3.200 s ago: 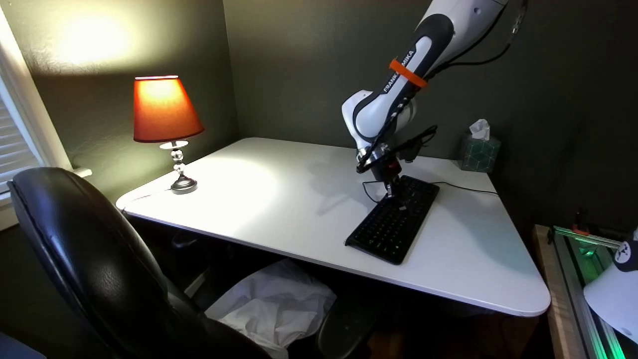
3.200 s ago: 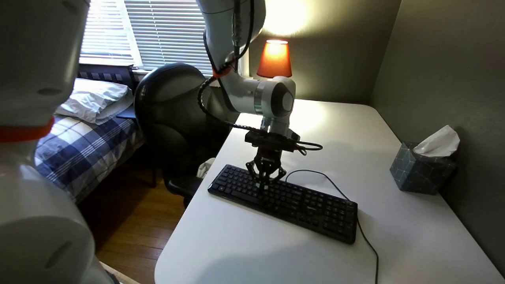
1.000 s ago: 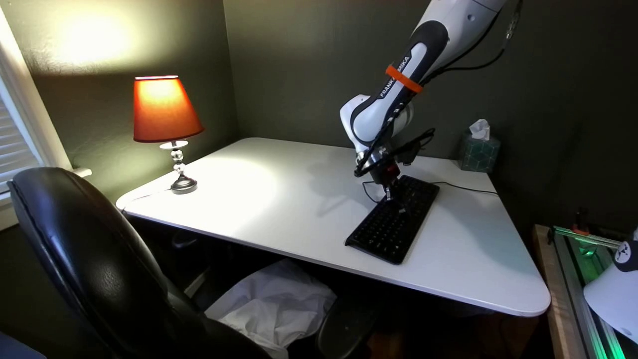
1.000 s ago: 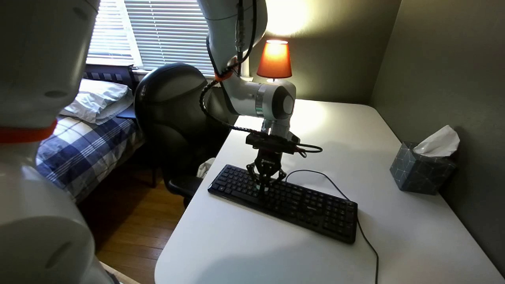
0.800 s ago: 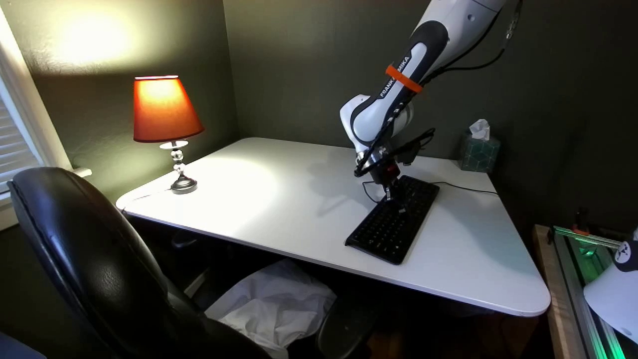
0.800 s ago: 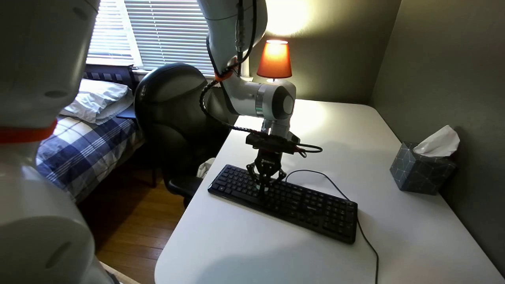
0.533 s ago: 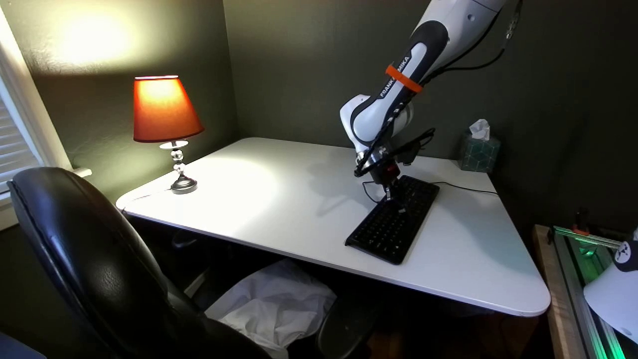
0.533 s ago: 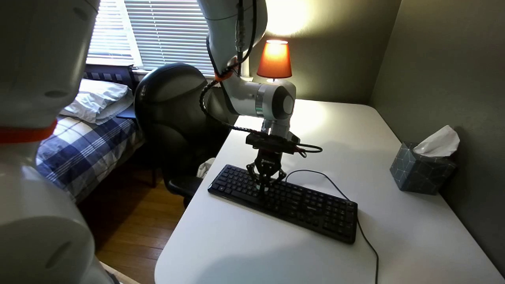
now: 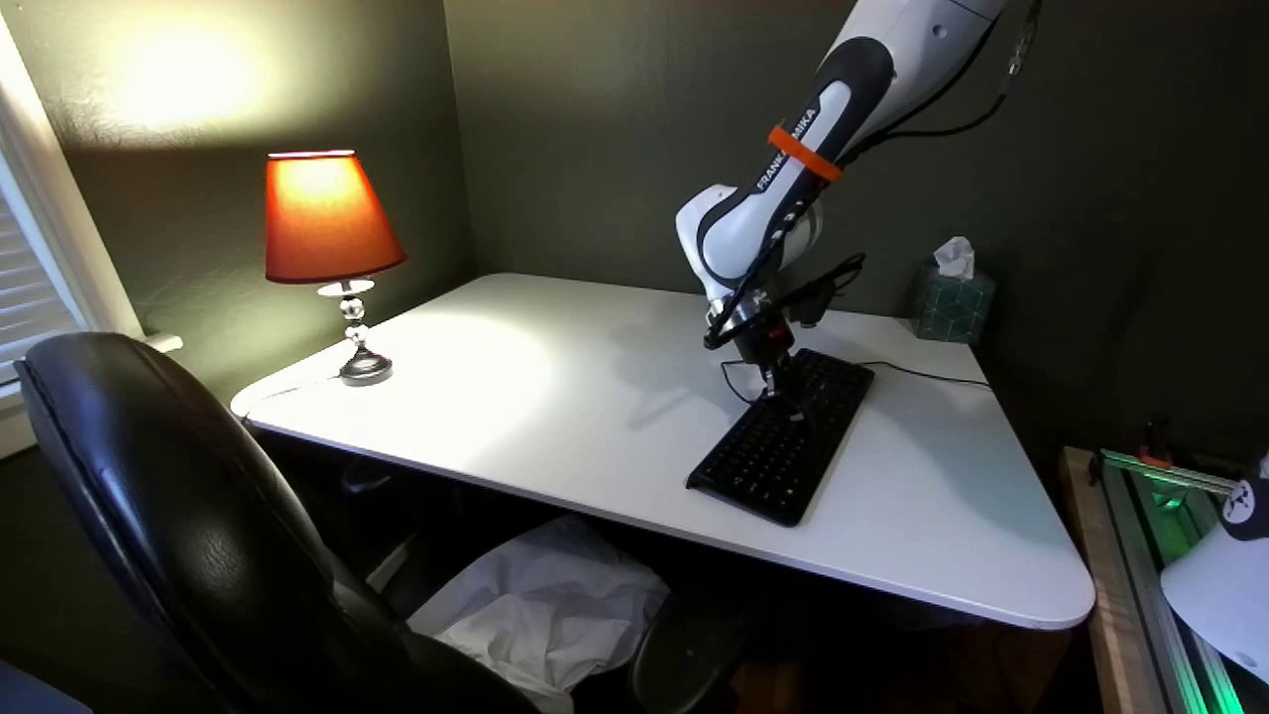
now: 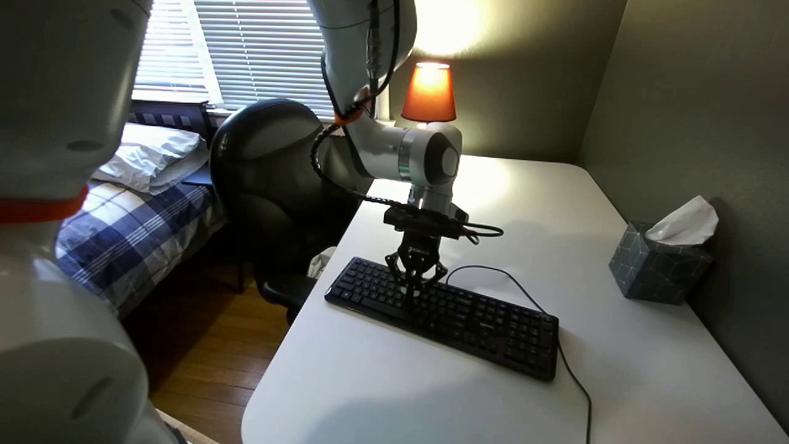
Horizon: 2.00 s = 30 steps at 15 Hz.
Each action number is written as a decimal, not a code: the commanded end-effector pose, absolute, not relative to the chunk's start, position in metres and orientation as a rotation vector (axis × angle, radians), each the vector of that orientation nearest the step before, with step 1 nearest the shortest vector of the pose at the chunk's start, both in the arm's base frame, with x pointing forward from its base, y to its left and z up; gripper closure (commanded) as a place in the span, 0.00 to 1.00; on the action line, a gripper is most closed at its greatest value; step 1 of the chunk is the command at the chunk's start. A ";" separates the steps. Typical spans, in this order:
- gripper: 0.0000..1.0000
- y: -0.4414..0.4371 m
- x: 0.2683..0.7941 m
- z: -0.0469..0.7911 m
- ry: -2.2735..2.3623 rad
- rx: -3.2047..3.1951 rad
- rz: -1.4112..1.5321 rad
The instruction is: Press a key on the keyboard.
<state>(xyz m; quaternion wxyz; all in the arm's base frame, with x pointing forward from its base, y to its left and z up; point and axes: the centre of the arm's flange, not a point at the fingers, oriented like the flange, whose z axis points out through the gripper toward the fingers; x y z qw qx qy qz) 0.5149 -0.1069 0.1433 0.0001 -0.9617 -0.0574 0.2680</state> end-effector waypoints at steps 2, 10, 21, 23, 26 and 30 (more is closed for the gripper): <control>1.00 -0.102 0.504 0.153 -0.174 -3.044 0.792; 0.60 -0.098 0.496 0.170 -0.163 -3.063 0.752; 0.00 -0.087 0.485 0.223 -0.077 -3.172 0.522; 0.00 -0.085 0.481 0.236 -0.055 -3.184 0.495; 0.01 -0.083 0.474 0.255 -0.037 -3.194 0.443; 0.00 -0.082 0.462 0.279 -0.030 -3.219 0.399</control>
